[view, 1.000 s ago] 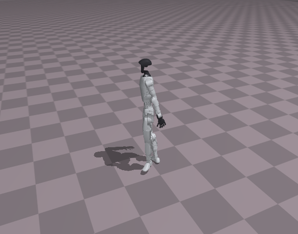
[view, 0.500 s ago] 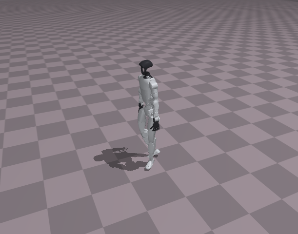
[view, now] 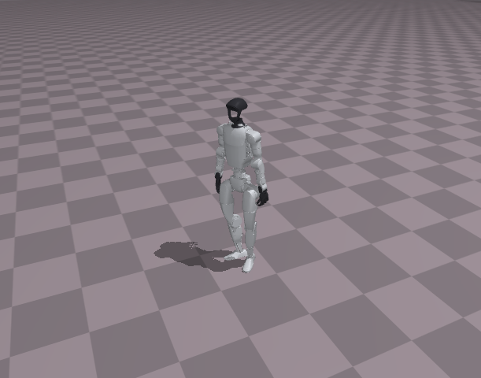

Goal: In place motions

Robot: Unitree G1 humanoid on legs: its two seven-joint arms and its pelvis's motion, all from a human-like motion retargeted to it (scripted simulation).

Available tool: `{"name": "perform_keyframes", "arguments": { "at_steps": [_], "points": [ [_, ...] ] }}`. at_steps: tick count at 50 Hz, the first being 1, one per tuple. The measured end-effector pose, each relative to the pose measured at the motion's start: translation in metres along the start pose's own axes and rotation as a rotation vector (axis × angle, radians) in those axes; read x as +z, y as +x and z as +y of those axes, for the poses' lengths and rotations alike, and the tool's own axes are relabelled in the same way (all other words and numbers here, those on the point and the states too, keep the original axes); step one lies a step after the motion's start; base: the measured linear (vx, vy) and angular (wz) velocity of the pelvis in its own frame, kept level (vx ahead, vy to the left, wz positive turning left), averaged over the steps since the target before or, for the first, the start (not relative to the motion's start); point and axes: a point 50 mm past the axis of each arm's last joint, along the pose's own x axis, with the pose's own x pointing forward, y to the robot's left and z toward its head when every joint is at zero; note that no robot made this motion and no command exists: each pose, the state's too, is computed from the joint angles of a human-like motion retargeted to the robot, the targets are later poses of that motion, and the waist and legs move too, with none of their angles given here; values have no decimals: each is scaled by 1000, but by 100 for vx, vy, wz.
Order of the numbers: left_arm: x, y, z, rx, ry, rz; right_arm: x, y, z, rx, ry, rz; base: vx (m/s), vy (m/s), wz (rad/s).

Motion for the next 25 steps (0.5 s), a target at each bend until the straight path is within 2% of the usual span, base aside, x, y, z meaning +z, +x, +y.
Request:
{"name": "perform_keyframes", "arguments": {
  "at_steps": [14,25],
  "points": [
    [24,-2,4,4,1,-91,7,0,7,31,-26,-28,2,-4,9],
    [17,-1,0,20,9,-66,17,-1,-5,15,-42,-73,-3,4,-89]
  ]
}}
